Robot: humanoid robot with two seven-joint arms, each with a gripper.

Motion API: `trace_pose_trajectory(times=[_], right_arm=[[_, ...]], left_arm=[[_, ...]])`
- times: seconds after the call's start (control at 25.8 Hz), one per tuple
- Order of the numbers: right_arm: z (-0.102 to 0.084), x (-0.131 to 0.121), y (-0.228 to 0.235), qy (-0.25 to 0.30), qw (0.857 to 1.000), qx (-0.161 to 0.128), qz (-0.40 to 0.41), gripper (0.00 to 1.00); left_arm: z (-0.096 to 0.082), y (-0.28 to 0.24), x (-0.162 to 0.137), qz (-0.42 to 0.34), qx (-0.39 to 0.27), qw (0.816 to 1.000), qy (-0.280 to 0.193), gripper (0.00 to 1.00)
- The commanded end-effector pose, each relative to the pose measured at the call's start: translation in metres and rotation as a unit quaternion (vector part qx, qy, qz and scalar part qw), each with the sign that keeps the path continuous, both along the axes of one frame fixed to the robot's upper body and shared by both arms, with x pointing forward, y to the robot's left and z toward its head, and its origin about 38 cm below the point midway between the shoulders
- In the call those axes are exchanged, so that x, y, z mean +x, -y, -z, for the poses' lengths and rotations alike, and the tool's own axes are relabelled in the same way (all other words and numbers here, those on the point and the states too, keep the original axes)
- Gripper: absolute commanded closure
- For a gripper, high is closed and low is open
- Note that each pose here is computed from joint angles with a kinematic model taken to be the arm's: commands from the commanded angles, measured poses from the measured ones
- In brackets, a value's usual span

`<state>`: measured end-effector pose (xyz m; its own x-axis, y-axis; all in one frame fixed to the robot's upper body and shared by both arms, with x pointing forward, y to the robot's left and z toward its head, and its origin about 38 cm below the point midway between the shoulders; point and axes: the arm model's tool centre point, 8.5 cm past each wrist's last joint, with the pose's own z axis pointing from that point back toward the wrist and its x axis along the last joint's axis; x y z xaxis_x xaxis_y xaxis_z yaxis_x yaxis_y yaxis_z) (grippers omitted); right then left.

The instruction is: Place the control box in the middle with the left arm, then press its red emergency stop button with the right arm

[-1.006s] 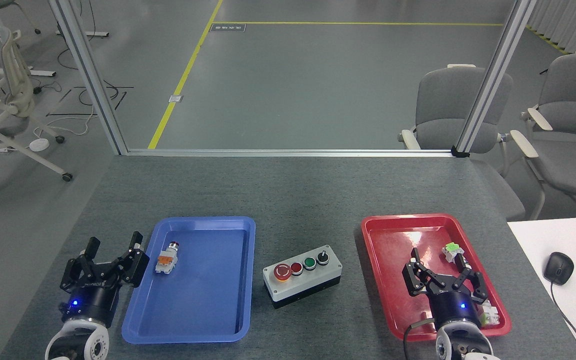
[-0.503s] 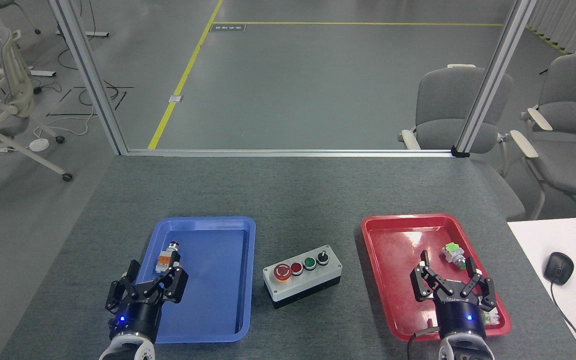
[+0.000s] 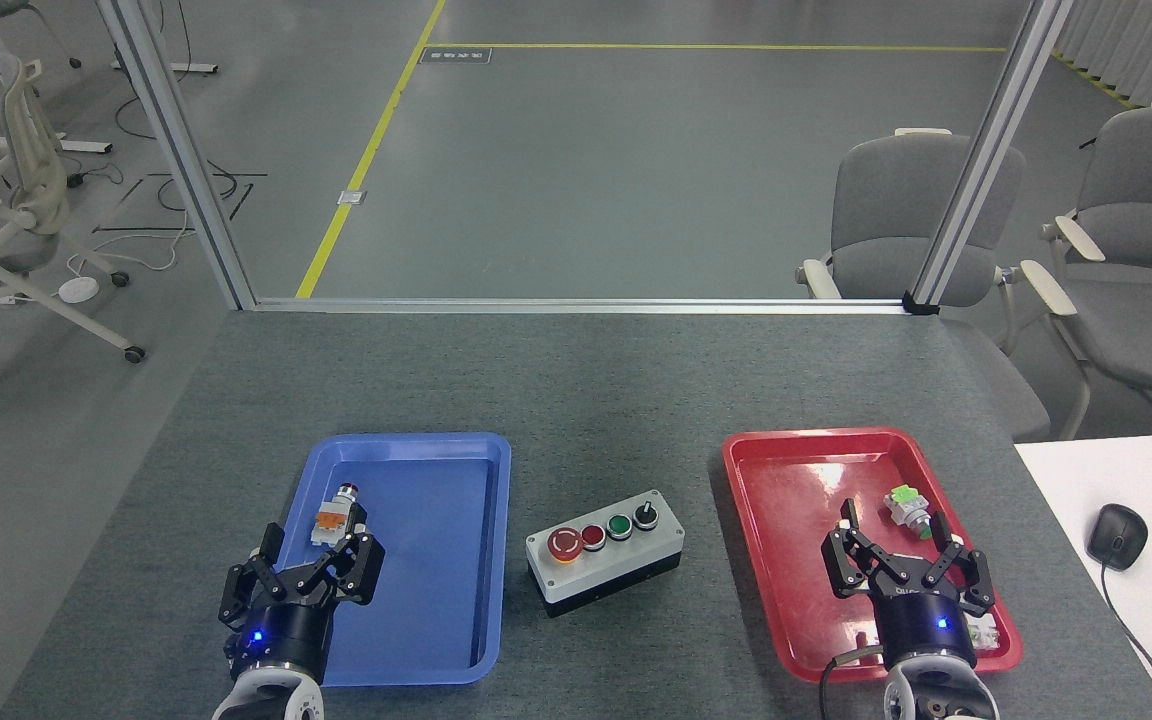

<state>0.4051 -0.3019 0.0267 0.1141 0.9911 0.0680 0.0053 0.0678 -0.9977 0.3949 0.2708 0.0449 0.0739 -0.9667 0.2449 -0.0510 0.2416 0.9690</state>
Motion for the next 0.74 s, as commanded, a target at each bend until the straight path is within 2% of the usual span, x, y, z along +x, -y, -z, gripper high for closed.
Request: trace_pose_trajectory(times=[0.0, 0.23, 0.39, 0.7], right_arm=[[-0.001, 0.0, 0.001, 0.001, 1.0, 0.0, 0.002, 0.02], [-0.004, 0.001, 0.002, 0.017, 1.0, -0.001, 0.002, 0.02], [-0.009, -0.001, 0.014, 0.025, 1.0, -0.018, -0.001, 0.02], [-0.012, -0.001, 0.008, 0.028, 0.999, -0.022, -0.009, 0.02]], left_arm=[[0.0, 0.0, 0.0, 0.0, -0.001, 1.0, 0.001, 0.01], [-0.001, 0.0, 0.0, 0.001, -0.001, 1.0, 0.002, 0.01], [-0.001, 0.0, 0.0, -0.001, -0.001, 1.0, 0.003, 0.01], [-0.001, 0.0, 0.0, 0.0, -0.002, 1.0, 0.003, 0.01]])
